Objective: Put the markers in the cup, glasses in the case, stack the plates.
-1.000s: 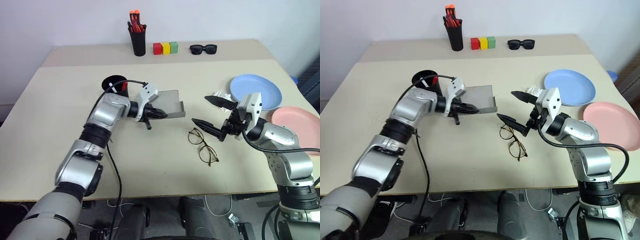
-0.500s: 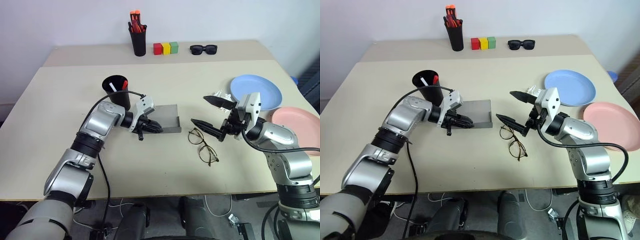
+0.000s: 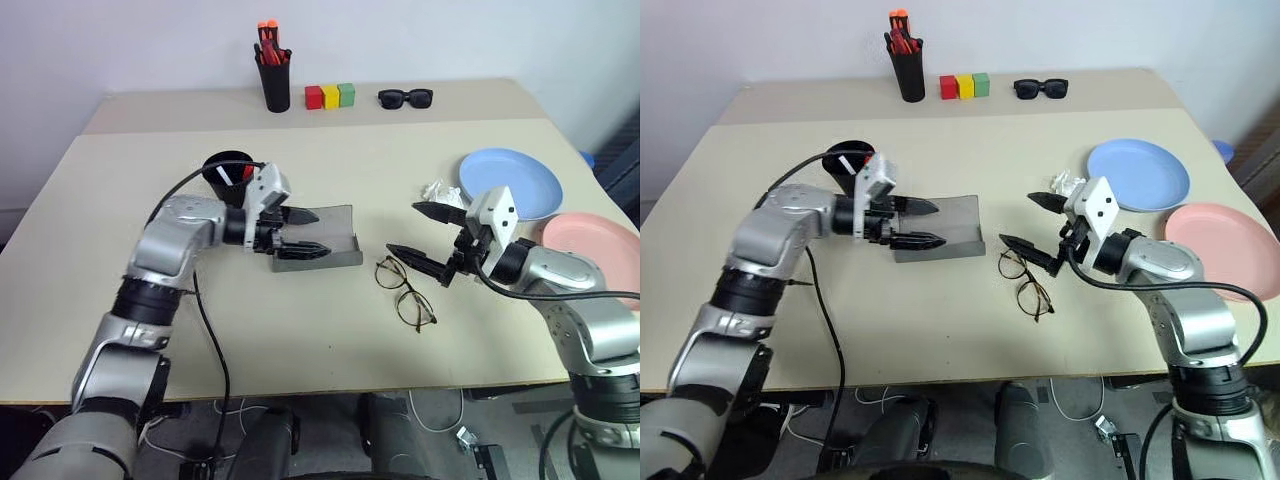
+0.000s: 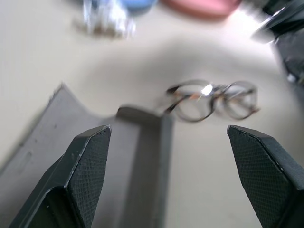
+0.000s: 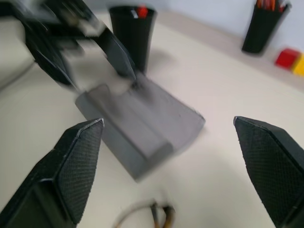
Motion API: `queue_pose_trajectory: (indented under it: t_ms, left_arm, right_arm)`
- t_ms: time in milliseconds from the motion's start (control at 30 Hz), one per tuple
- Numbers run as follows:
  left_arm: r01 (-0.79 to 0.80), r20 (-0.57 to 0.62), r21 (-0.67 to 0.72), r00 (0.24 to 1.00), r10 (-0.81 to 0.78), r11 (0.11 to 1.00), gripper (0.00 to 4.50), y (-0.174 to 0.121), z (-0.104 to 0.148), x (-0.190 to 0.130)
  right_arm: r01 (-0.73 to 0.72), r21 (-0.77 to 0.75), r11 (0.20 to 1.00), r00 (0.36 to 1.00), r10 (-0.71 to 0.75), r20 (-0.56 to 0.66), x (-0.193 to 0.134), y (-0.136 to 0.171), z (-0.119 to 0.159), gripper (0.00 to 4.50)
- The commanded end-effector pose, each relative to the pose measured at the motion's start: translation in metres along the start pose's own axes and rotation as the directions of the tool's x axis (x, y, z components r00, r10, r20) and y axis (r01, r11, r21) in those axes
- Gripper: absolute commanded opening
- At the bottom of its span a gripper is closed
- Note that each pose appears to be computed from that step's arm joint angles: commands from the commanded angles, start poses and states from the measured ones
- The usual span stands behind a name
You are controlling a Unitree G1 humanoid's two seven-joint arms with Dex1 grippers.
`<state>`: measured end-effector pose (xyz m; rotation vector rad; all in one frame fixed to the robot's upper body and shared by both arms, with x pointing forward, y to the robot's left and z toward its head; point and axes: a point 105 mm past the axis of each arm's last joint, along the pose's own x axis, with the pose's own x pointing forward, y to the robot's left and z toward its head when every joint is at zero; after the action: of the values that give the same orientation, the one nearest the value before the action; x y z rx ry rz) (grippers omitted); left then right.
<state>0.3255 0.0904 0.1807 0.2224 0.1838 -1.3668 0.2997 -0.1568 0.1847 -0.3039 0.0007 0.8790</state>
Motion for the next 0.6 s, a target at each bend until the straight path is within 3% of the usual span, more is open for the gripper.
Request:
queue_pose_trajectory:
  t_ms: [33,267,400,600]
  left_arm:
    - [0.062,0.071,0.119,0.995,-0.070,0.991,3.99,-0.029,0.014,-0.024]
    - [-0.032,0.102,0.145,0.995,0.017,0.989,3.99,-0.043,0.000,-0.067]
    - [-0.074,0.116,0.134,0.992,0.058,0.988,3.99,-0.047,0.000,-0.083]
    - [-0.117,0.119,0.124,0.988,0.102,0.985,3.99,-0.052,-0.001,-0.113]
  right_arm:
    - [-0.002,-0.062,0.998,0.997,-0.003,-0.076,-0.010,0.012,0.011,4.50]
    - [0.032,-0.006,0.999,0.969,-0.032,-0.244,-0.005,0.019,0.006,4.50]
    - [0.182,-0.141,0.973,0.892,-0.224,-0.392,0.000,-0.003,-0.008,4.50]
    - [0.308,0.021,0.951,0.840,-0.262,-0.474,0.005,-0.008,-0.007,4.50]
